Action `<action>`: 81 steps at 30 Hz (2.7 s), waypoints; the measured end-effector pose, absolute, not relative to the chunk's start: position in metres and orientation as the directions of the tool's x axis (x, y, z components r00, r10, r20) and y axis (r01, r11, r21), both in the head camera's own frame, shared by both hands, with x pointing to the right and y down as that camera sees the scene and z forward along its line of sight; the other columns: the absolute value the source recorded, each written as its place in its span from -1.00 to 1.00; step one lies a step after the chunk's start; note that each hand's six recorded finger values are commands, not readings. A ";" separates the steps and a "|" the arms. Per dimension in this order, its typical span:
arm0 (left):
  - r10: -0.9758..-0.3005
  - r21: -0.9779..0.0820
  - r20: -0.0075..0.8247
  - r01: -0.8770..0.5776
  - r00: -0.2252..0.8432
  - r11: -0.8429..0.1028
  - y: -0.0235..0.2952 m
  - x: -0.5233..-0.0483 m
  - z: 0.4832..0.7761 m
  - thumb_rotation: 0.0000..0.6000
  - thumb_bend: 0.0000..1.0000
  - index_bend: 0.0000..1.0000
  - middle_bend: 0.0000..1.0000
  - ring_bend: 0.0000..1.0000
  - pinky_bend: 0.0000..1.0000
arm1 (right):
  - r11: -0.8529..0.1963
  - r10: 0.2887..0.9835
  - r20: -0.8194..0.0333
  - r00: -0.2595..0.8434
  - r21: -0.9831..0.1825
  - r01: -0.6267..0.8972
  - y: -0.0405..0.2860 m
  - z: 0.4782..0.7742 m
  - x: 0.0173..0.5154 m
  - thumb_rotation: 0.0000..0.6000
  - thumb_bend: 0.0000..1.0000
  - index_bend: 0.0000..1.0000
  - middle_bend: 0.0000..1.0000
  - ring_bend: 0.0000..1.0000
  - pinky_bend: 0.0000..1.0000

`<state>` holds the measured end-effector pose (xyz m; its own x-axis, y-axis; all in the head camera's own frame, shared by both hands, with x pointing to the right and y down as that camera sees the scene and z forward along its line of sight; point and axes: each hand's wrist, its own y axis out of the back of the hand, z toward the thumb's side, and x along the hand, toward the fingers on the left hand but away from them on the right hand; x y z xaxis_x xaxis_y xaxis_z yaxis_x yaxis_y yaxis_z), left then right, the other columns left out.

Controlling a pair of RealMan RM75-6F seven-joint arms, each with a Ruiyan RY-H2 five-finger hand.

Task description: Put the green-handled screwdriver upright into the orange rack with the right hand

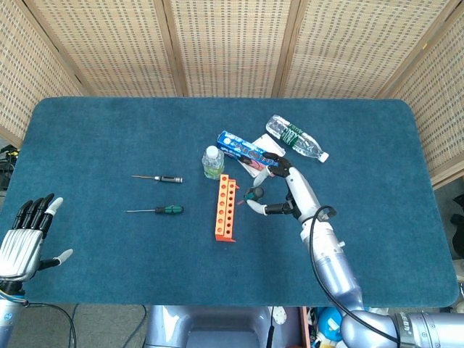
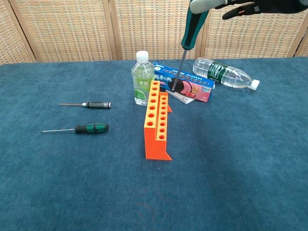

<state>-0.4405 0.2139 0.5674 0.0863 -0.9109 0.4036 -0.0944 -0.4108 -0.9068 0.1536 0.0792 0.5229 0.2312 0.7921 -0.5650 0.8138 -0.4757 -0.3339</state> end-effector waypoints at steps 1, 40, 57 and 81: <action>-0.911 -0.907 0.403 -0.095 0.086 -0.410 0.214 -0.441 0.567 1.00 -1.00 -1.00 -1.00 -1.00 -1.00 | -0.478 0.790 -0.566 0.233 -0.333 0.813 0.080 0.523 0.152 1.00 -0.59 0.39 -0.79 -1.00 -1.00; -0.905 -0.899 0.417 -0.107 0.083 -0.424 0.214 -0.443 0.571 1.00 -1.00 -1.00 -1.00 -1.00 -1.00 | -0.503 0.762 -0.592 0.262 -0.287 0.815 0.075 0.542 0.116 1.00 -0.59 0.39 -0.79 -1.00 -1.00; -0.904 -0.899 0.421 -0.104 0.070 -0.426 0.213 -0.446 0.573 1.00 -1.00 -1.00 -1.00 -1.00 -1.00 | -0.518 0.750 -0.602 0.274 -0.275 0.810 0.068 0.552 0.105 1.00 -0.59 0.39 -0.79 -1.00 -1.00; -0.898 -0.893 0.435 -0.096 0.065 -0.439 0.214 -0.448 0.578 1.00 -1.00 -1.00 -1.00 -1.00 -1.00 | -0.518 0.744 -0.615 0.261 -0.284 0.807 0.057 0.560 0.110 1.00 -0.59 0.39 -0.79 -1.00 -1.00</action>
